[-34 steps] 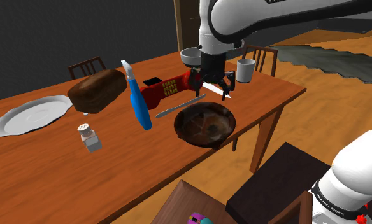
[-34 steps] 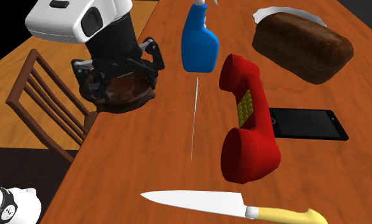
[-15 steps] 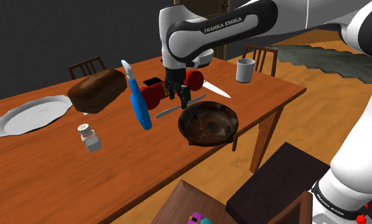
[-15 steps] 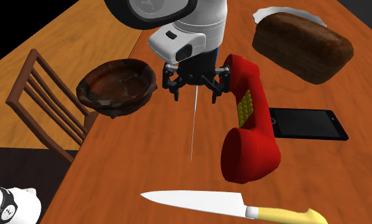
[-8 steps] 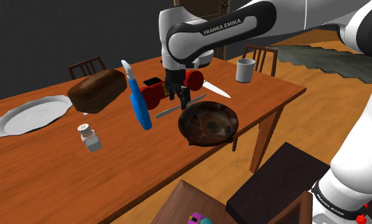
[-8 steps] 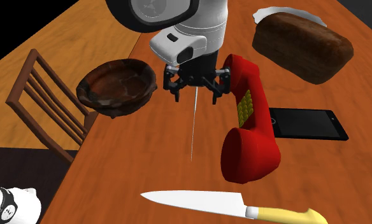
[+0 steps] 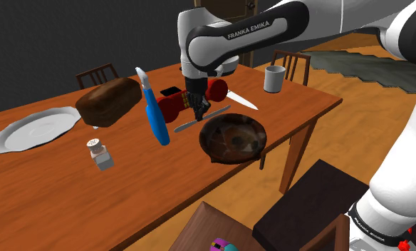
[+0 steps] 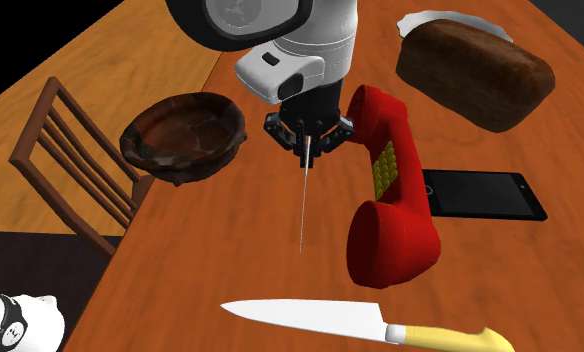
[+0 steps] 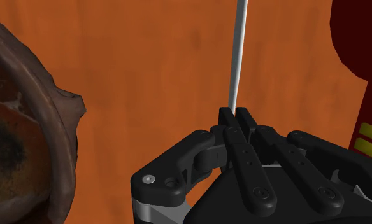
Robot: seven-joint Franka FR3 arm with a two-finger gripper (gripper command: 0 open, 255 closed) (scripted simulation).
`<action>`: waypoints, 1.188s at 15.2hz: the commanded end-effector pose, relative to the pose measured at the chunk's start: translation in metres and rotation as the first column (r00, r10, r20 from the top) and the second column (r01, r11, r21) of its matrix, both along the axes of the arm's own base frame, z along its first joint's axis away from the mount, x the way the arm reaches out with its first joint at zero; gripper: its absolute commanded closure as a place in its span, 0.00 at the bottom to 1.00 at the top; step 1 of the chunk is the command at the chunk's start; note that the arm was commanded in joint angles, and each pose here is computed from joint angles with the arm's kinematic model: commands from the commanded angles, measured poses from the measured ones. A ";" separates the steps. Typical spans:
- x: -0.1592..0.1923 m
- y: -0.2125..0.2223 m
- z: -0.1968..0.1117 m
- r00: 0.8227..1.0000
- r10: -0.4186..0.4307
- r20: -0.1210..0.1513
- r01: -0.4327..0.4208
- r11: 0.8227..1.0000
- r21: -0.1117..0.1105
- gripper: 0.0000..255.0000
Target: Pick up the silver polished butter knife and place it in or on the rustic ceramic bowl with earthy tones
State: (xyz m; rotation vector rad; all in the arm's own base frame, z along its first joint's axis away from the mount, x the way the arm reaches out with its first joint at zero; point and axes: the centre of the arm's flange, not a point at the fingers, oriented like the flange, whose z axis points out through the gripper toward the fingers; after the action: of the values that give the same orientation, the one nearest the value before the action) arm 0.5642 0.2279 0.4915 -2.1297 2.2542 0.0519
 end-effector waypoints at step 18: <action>0.000 0.000 0.084 1.000 0.000 0.000 0.000 1.000 0.000 1.00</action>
State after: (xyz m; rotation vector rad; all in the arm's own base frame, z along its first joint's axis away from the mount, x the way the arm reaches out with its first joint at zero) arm 0.5641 0.2278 0.5706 -2.1297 2.2538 0.0518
